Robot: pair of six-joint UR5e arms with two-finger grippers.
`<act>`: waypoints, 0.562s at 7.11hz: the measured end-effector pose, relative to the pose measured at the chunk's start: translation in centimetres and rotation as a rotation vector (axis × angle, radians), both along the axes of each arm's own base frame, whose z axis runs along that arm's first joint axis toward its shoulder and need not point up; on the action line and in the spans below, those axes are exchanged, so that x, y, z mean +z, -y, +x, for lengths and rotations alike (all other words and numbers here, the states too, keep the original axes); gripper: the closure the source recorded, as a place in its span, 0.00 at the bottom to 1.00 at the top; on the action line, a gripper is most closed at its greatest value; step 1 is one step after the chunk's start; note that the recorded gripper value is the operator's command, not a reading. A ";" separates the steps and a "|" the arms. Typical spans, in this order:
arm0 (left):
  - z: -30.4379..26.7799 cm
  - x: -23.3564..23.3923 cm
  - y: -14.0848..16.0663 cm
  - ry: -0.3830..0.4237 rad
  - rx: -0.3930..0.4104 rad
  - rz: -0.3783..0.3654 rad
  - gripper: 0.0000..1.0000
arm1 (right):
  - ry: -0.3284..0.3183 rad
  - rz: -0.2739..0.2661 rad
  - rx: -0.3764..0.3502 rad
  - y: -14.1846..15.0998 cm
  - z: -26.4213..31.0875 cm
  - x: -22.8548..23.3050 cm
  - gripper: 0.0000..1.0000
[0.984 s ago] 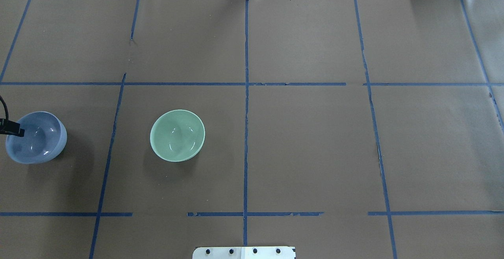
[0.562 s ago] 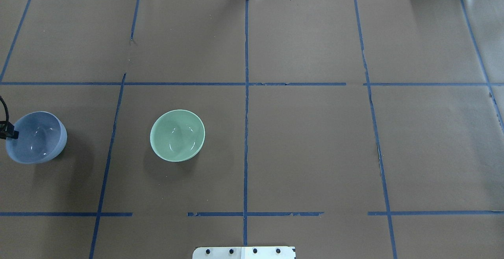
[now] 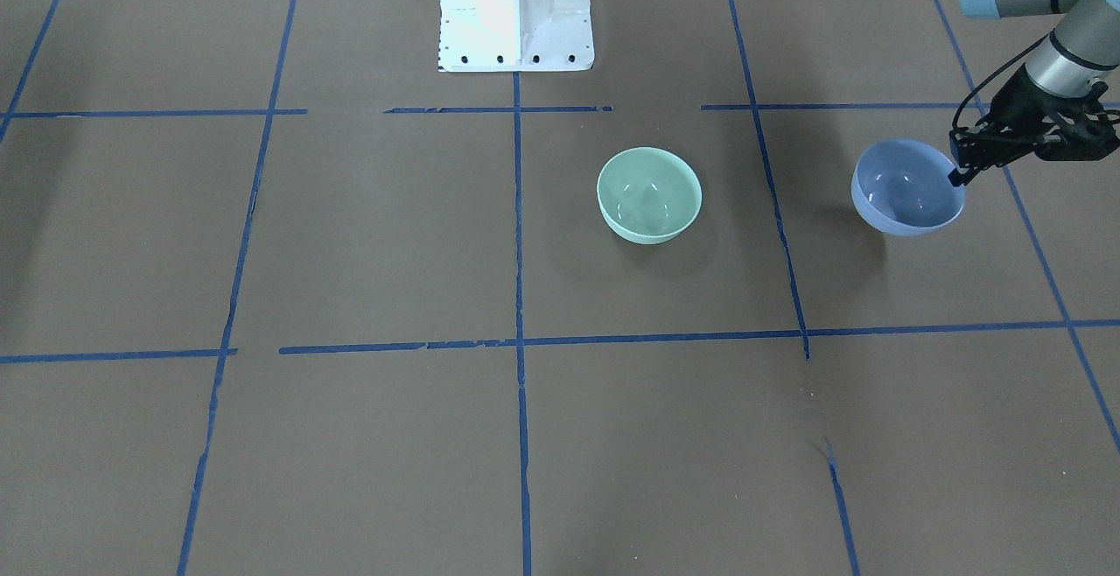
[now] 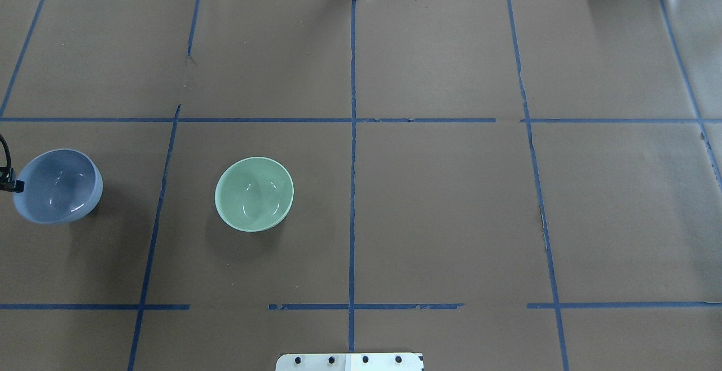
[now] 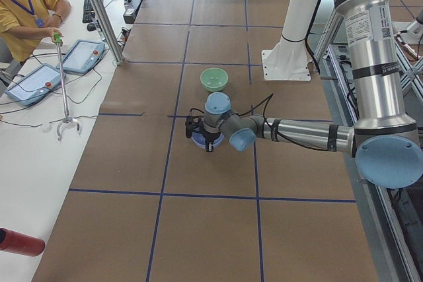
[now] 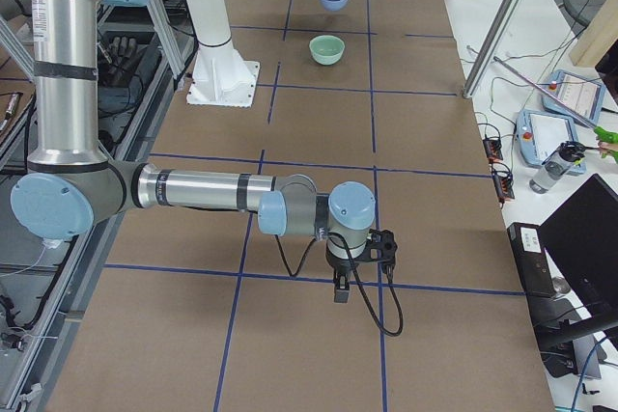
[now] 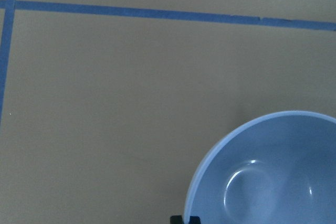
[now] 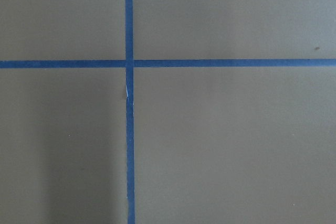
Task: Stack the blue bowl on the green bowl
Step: 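Lift the blue bowl with the left gripper and carry it over the green bowl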
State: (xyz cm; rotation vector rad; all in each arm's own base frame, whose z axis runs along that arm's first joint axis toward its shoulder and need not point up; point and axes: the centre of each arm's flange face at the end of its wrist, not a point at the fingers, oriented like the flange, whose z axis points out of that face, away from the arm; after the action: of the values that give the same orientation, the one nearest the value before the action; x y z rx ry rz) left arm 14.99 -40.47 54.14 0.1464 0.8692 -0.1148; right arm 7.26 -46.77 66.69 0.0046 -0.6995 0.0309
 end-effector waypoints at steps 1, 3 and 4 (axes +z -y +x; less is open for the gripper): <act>-0.7 -4.4 0.2 0.001 -0.026 -0.016 1.00 | 0.000 0.000 0.000 0.0 0.0 0.0 0.00; 1.8 -14.9 2.1 -0.018 -0.101 -0.129 1.00 | 0.000 -0.001 0.000 0.0 0.0 0.0 0.00; 6.0 -19.6 2.7 -0.039 -0.123 -0.199 1.00 | 0.000 0.000 0.000 0.0 0.0 0.0 0.00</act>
State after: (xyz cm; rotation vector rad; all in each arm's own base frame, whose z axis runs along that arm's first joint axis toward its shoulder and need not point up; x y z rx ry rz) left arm 20.95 -43.18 34.51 0.0113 0.8822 -0.3191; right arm 7.26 -46.77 66.70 0.0043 -0.6996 0.0310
